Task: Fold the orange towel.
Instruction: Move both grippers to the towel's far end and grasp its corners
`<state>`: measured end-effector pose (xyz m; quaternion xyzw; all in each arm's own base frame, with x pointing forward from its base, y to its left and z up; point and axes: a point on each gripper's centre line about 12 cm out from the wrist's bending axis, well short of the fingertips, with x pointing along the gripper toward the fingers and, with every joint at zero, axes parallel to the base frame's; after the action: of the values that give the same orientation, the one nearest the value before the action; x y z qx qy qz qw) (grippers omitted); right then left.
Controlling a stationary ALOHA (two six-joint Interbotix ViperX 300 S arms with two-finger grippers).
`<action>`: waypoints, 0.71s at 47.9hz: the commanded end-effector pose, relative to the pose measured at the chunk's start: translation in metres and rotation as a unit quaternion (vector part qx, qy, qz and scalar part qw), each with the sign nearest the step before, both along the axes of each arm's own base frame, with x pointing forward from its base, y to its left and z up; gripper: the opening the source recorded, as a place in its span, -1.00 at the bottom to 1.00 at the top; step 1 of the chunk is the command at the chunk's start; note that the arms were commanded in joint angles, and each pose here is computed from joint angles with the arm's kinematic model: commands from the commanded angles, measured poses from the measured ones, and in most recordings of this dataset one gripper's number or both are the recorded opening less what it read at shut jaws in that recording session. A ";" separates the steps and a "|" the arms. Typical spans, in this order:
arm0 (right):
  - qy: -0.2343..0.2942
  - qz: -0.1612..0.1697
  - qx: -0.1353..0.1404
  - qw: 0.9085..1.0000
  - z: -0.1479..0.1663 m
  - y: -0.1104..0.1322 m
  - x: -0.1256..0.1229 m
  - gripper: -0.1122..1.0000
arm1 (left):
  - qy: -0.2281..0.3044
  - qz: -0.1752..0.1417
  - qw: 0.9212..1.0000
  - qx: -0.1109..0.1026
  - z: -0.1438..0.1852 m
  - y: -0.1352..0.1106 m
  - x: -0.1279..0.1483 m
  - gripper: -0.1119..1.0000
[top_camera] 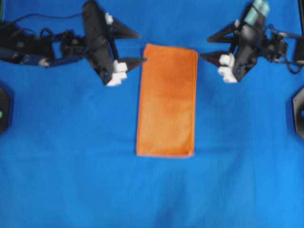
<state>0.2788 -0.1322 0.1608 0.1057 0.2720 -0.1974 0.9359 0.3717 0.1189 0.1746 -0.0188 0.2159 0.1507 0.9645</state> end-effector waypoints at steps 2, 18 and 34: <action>0.017 -0.008 0.003 1.000 -0.012 -0.015 0.012 0.34 | -0.007 0.011 1.000 0.005 -0.007 0.016 0.016 0.59; 0.068 -0.014 0.035 0.997 -0.061 -0.030 0.024 0.34 | 0.036 0.026 0.999 -0.009 -0.069 0.035 0.036 0.58; 0.066 -0.006 0.030 0.997 -0.069 -0.034 0.028 0.17 | 0.067 0.032 0.997 -0.022 -0.093 0.039 0.030 0.28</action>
<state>0.3019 -0.1632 0.0844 0.1284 0.3545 -0.2034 0.9036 0.3991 0.1561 0.0735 -0.0386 0.2927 0.1765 0.9390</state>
